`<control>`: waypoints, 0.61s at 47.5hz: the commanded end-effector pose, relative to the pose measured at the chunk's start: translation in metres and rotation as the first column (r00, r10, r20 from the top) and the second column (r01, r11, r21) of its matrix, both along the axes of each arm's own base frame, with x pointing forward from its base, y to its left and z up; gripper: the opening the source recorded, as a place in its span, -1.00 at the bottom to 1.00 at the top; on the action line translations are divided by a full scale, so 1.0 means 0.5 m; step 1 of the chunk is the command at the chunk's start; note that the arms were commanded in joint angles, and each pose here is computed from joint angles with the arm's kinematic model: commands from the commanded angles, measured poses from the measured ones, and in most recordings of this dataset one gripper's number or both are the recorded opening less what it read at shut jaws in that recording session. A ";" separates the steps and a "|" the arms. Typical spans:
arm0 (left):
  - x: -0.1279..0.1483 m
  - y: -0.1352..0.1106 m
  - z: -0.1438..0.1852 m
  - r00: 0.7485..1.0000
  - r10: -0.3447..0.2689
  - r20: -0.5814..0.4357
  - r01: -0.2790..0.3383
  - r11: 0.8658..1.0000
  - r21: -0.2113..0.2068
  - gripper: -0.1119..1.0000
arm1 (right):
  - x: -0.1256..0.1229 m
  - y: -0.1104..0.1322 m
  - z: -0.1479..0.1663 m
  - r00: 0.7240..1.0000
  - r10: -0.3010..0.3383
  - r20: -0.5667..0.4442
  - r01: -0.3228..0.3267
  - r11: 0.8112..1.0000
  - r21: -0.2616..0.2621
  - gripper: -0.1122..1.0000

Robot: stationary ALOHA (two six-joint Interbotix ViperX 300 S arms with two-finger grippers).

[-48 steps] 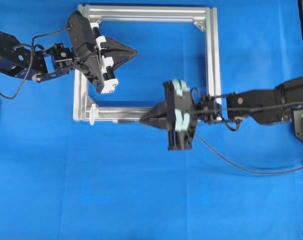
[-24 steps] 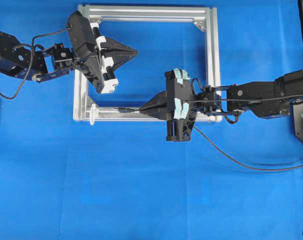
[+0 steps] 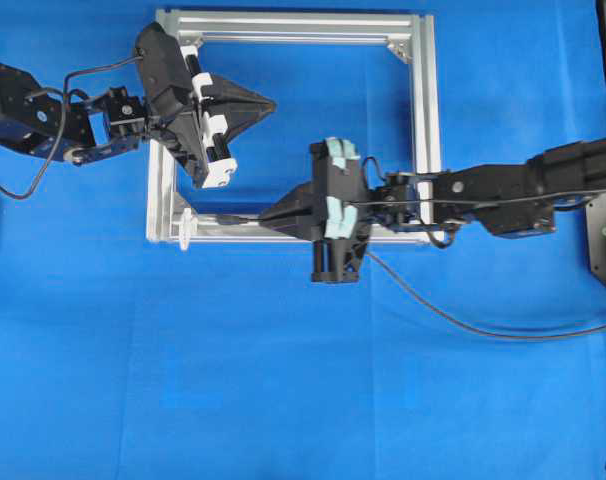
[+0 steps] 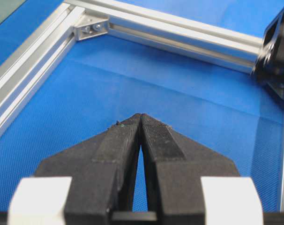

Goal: Insert the wire through the string loop located on the left side.
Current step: 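Carry the cable plug with the right gripper toward the white zip-tie loop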

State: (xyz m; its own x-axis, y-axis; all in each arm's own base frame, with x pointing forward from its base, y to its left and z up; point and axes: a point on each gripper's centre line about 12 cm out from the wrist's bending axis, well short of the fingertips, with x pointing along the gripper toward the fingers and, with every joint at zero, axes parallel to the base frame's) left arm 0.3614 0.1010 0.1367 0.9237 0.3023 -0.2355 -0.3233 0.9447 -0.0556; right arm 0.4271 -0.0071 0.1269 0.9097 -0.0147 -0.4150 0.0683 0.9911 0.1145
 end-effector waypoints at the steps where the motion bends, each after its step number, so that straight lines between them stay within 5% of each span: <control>1: 0.004 -0.002 0.031 0.999 -0.005 0.044 0.005 1.000 0.012 -0.80 | 0.028 -0.002 0.033 0.998 -0.002 0.055 0.002 1.000 0.001 -0.80; 29: 0.005 -0.002 0.032 0.999 -0.005 0.046 0.005 1.000 0.013 -0.80 | 0.036 0.010 0.029 0.999 0.012 0.051 -0.012 1.000 0.001 -0.80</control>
